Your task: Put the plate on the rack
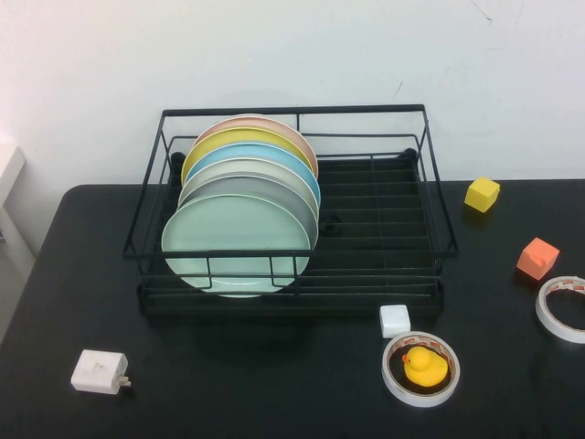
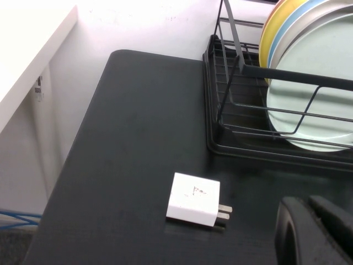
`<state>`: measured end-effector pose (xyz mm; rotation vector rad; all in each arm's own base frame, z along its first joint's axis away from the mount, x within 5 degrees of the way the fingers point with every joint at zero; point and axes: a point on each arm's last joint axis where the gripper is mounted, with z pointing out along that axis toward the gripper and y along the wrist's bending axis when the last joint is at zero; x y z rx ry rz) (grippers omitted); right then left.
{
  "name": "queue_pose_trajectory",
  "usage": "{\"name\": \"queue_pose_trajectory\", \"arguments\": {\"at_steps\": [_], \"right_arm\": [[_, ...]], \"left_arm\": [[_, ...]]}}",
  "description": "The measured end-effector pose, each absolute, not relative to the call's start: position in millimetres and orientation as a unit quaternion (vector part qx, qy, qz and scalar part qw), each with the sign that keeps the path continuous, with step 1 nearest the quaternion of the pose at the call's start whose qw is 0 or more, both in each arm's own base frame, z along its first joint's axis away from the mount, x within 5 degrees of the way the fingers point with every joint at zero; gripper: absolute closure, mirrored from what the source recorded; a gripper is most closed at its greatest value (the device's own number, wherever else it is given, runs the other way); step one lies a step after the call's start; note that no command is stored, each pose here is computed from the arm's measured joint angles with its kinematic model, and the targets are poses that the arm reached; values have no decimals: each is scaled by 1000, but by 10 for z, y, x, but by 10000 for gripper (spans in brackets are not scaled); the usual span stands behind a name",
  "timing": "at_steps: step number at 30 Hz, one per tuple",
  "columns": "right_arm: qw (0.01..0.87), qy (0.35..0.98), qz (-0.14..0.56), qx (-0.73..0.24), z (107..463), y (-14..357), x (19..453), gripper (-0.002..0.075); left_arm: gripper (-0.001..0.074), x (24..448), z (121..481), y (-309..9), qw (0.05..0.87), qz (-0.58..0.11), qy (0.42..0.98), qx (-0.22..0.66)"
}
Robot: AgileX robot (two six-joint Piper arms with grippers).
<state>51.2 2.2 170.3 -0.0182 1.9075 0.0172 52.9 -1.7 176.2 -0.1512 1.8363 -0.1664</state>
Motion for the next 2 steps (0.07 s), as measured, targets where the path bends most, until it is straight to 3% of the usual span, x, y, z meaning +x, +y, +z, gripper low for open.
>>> {"name": "queue_pose_trajectory", "arguments": {"at_steps": [2], "right_arm": [[579, 816, 7, -8, 1703, 22, 512, 728]], "left_arm": [[737, 529, 1762, -17, 602, -72, 793, -65]]}}
